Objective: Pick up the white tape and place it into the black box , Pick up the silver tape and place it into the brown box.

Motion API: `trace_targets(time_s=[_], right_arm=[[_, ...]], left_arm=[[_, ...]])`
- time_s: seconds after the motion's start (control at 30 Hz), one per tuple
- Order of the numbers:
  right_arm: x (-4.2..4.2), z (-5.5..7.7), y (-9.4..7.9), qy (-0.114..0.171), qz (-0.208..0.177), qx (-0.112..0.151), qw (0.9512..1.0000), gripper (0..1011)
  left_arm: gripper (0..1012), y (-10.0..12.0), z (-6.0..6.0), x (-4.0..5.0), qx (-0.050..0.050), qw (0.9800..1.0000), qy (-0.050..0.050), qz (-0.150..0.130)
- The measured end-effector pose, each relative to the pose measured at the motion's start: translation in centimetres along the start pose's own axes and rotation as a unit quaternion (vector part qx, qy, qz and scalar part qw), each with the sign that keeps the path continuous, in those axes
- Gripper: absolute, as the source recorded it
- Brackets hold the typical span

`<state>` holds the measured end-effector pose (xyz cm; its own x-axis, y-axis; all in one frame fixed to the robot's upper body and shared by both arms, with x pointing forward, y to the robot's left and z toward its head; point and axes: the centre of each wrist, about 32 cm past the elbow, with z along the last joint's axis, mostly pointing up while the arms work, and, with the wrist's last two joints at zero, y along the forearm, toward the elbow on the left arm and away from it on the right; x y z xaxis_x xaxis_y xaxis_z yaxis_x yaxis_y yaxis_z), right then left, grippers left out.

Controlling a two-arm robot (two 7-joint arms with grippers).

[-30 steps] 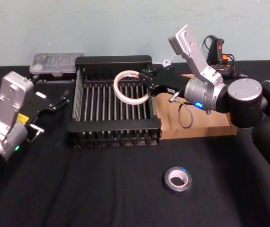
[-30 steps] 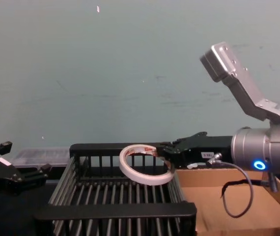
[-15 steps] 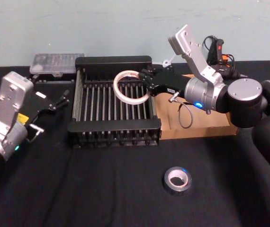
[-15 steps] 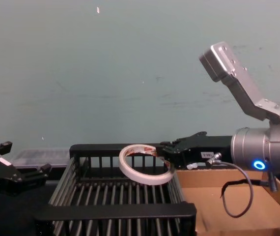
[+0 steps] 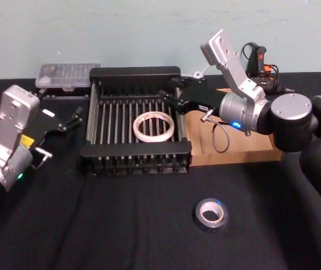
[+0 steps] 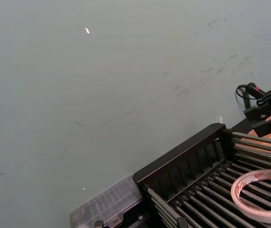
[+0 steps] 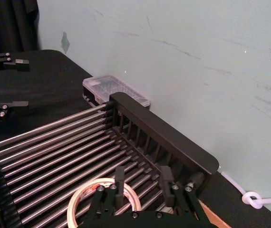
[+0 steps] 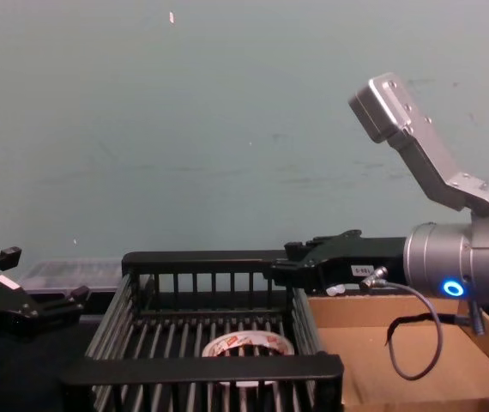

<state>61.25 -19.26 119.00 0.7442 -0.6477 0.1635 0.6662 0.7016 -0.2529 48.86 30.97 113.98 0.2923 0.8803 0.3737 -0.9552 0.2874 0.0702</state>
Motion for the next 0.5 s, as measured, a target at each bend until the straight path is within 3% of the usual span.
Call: trace_targets(time_s=[0.5], right_arm=[[0.0,0.02,0.0,0.0,0.0,0.0,1.0,913]], left_arm=[[1002,0.0,0.0,0.0,0.0,1.0,0.0,0.0]])
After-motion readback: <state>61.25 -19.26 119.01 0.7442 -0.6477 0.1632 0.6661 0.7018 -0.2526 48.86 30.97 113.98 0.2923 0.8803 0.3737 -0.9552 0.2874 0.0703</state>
